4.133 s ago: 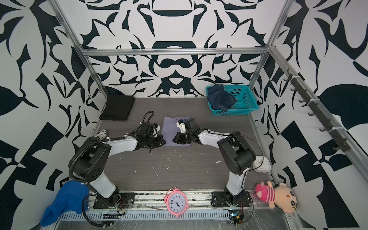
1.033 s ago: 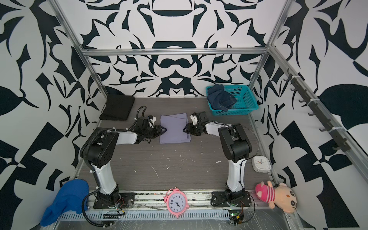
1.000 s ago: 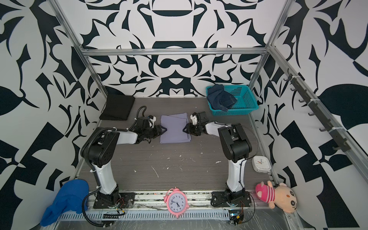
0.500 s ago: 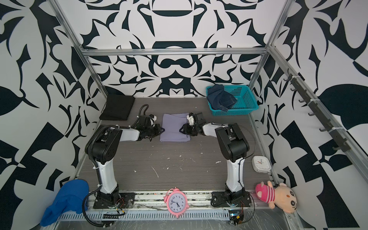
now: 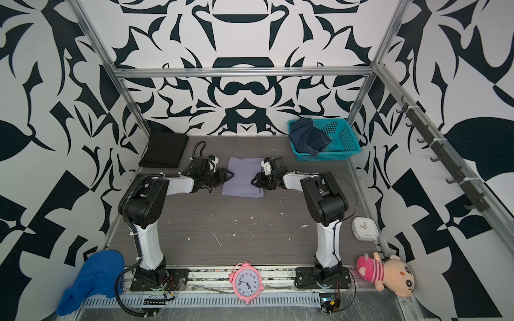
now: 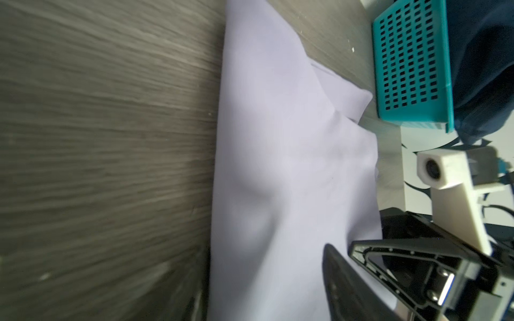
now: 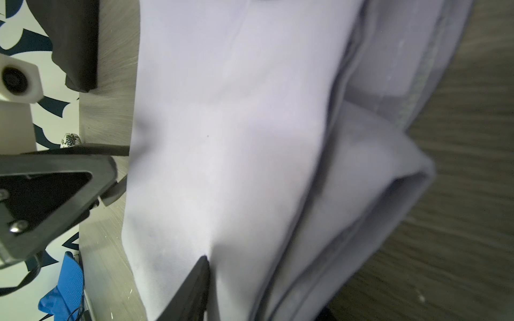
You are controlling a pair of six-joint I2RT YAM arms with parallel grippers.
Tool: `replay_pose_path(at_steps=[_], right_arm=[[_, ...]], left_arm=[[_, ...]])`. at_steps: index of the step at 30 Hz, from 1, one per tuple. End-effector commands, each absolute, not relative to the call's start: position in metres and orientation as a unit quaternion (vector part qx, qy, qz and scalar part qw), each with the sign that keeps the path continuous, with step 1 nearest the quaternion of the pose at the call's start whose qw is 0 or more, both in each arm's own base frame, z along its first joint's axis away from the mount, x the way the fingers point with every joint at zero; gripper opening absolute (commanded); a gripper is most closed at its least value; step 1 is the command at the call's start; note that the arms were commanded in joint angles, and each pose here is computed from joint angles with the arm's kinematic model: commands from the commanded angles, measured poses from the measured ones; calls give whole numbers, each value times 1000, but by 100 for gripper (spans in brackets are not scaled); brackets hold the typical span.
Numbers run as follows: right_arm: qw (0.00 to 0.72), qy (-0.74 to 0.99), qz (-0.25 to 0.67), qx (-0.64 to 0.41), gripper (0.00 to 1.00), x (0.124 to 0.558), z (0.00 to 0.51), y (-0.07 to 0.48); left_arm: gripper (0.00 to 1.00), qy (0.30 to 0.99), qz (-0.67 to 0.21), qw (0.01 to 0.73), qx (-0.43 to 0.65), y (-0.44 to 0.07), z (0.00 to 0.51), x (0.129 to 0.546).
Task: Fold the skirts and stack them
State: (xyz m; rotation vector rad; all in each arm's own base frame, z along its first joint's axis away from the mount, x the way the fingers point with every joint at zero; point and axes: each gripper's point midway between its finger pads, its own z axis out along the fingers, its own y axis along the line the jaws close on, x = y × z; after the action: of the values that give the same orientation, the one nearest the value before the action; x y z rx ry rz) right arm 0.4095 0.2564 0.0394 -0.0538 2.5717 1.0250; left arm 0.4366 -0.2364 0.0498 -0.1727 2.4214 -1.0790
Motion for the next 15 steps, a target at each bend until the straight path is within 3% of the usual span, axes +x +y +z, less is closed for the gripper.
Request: replay_pose_path(at_steps=[1, 3, 6, 15], right_arm=[[197, 906, 374, -28, 46, 412, 47, 262], [196, 906, 374, -28, 45, 413, 47, 262], [198, 905, 375, -29, 45, 413, 48, 262], [200, 905, 375, -27, 43, 415, 48, 263]], left_arm=[[71, 880, -409, 220, -97, -226, 34, 440], [66, 889, -393, 215, -94, -225, 28, 442], [73, 897, -379, 211, -88, -226, 22, 443], [69, 898, -396, 177, -68, -258, -1, 430]])
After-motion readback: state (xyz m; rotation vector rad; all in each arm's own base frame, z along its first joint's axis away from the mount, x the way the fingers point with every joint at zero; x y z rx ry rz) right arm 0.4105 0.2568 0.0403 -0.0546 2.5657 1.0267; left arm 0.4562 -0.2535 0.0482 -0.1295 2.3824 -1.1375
